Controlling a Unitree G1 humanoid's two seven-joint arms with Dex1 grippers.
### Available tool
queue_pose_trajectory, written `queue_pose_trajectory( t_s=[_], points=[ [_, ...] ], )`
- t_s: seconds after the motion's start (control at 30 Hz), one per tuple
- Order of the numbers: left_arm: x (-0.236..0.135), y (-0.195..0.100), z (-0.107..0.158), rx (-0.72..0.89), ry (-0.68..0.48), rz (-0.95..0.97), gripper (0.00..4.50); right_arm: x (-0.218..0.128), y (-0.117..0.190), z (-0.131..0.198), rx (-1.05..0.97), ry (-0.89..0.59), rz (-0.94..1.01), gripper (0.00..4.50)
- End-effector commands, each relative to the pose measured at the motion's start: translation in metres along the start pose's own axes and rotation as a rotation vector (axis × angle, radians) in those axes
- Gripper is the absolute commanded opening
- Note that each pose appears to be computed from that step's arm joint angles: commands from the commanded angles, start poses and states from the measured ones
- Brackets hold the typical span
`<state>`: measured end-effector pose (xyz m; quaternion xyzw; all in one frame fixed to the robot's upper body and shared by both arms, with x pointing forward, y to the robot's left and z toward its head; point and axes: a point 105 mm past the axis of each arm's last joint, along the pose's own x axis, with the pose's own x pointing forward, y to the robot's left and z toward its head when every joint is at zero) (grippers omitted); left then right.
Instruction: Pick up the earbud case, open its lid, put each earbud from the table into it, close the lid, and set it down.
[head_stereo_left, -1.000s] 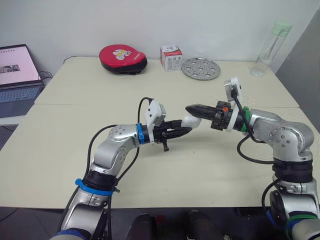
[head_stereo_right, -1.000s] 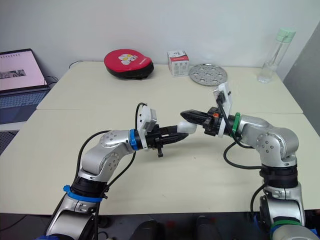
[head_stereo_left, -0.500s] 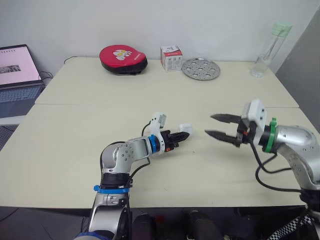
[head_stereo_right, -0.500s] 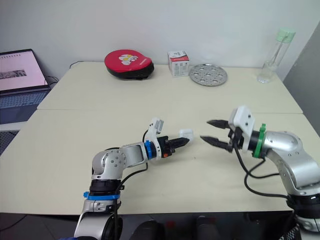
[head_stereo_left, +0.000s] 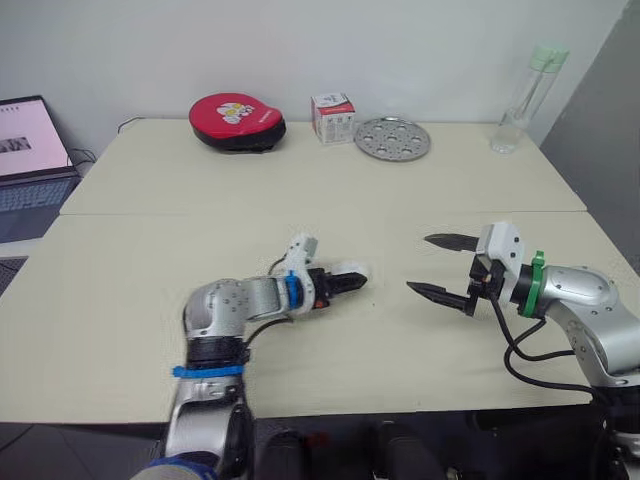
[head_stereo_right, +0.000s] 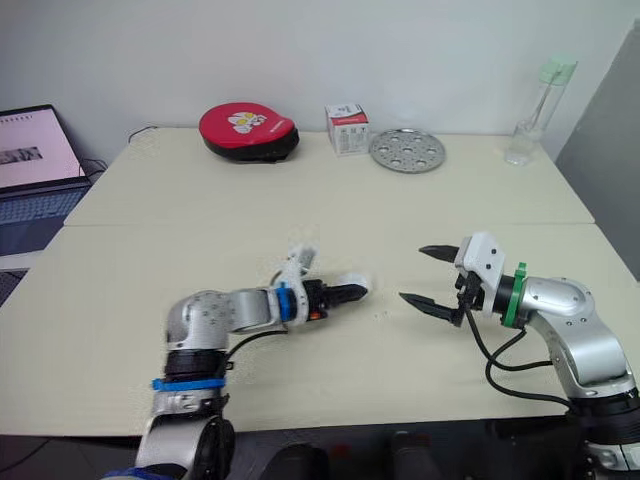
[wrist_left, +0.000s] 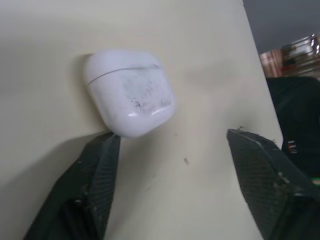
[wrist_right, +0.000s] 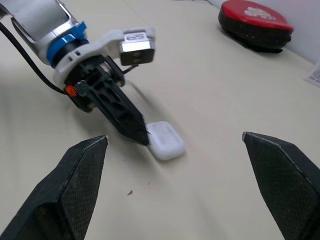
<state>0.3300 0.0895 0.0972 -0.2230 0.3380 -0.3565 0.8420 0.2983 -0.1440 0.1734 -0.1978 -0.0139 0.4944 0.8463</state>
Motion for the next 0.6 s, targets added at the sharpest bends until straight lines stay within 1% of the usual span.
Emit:
queue_pose_trajectory(
  t_s=[0.03, 0.1, 0.17, 0.23, 0.27, 0.33, 0.37, 0.5, 0.6],
  points=[
    [-0.056, 0.033, 0.006, 0.269, -0.015, 0.109, 4.48, -0.01, -0.009, 0.008, -0.049, -0.008, -0.03, 4.5],
    [-0.083, 0.044, 0.03, 0.502, -0.096, 0.154, 4.48, -0.016, -0.012, 0.008, -0.037, 0.003, -0.035, 4.5],
    [-0.106, 0.049, 0.052, 0.751, -0.137, 0.188, 4.48, -0.023, -0.015, 0.007, -0.019, 0.021, -0.032, 4.5],
    [-0.121, 0.052, 0.069, 0.953, -0.17, 0.213, 4.48, -0.028, -0.02, 0.009, -0.009, 0.029, -0.038, 4.5],
    [-0.127, 0.054, 0.076, 1.02, -0.186, 0.229, 4.48, -0.031, -0.023, 0.011, -0.008, 0.03, -0.045, 4.5],
    [-0.136, 0.058, 0.09, 1.087, -0.222, 0.265, 4.48, -0.035, -0.028, 0.013, -0.013, 0.04, -0.058, 4.5],
    [-0.138, 0.058, 0.093, 1.132, -0.219, 0.273, 4.48, -0.036, -0.031, 0.013, -0.02, 0.054, -0.066, 4.5],
    [-0.138, 0.052, 0.102, 1.163, -0.254, 0.242, 4.48, -0.036, -0.028, 0.016, -0.023, 0.065, -0.046, 4.5],
    [-0.136, 0.052, 0.101, 1.193, -0.221, 0.239, 4.48, -0.035, -0.025, 0.009, -0.05, 0.099, -0.031, 4.5]
  ],
)
